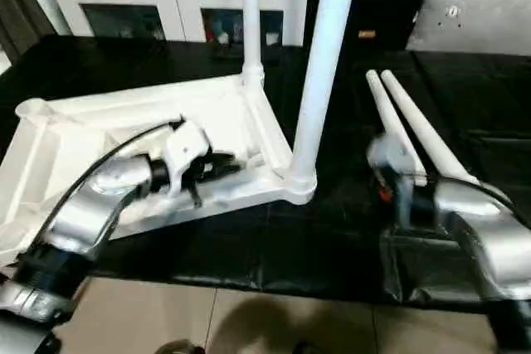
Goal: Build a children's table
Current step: Rotate leg to tighten
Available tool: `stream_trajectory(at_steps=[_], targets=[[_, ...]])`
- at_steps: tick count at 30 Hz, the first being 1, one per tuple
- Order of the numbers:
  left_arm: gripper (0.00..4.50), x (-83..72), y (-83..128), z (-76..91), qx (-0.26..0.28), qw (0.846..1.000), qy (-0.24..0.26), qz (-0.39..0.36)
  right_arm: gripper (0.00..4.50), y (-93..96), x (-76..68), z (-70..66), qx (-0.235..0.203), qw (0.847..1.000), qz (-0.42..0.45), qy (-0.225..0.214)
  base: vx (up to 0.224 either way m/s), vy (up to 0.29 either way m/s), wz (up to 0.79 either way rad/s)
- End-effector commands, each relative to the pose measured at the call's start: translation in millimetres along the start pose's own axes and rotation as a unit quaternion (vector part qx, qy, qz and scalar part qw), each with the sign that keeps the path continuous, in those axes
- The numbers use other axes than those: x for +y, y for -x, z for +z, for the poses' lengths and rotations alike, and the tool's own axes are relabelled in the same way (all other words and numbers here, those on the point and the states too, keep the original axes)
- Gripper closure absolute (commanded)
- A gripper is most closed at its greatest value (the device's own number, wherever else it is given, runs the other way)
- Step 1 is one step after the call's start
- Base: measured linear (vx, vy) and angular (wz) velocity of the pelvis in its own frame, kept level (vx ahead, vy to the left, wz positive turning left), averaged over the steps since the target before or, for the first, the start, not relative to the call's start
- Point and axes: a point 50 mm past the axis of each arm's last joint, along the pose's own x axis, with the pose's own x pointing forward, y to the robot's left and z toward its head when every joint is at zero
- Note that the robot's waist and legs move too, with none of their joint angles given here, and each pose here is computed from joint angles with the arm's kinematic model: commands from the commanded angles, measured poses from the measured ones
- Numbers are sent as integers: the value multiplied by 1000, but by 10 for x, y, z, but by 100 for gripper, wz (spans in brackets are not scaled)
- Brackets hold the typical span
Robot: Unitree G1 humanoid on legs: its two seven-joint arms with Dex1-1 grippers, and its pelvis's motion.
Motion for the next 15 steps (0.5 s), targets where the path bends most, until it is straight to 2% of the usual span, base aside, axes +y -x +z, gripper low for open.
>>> stream_trajectory(at_steps=[1,3,6,7,11,13,15], targets=[[356,-23,42,17,-2,1000,-6,-17,0,-83,121,96,-27,998,54,-6,0,0,0],[356,-23,55,8,0,1000,-4,-16,0,-134,133,120,-40,998,58,-2,0,0,0],[356,-39,111,-5,4,999,17,-28,0,-318,64,206,-83,996,30,21,0,0,0],[339,-49,132,-10,6,999,29,-35,0,-359,57,228,-90,995,27,25,0,0,0],[316,-72,184,-12,10,998,37,-45,0,-451,53,280,-97,994,28,33,0,0,0],[287,-83,213,-14,12,998,36,-46,0,-501,26,297,-97,994,22,37,0,0,0],[279,-88,226,-15,13,998,36,-45,0,-524,-21,300,-93,995,9,45,0,0,0]])
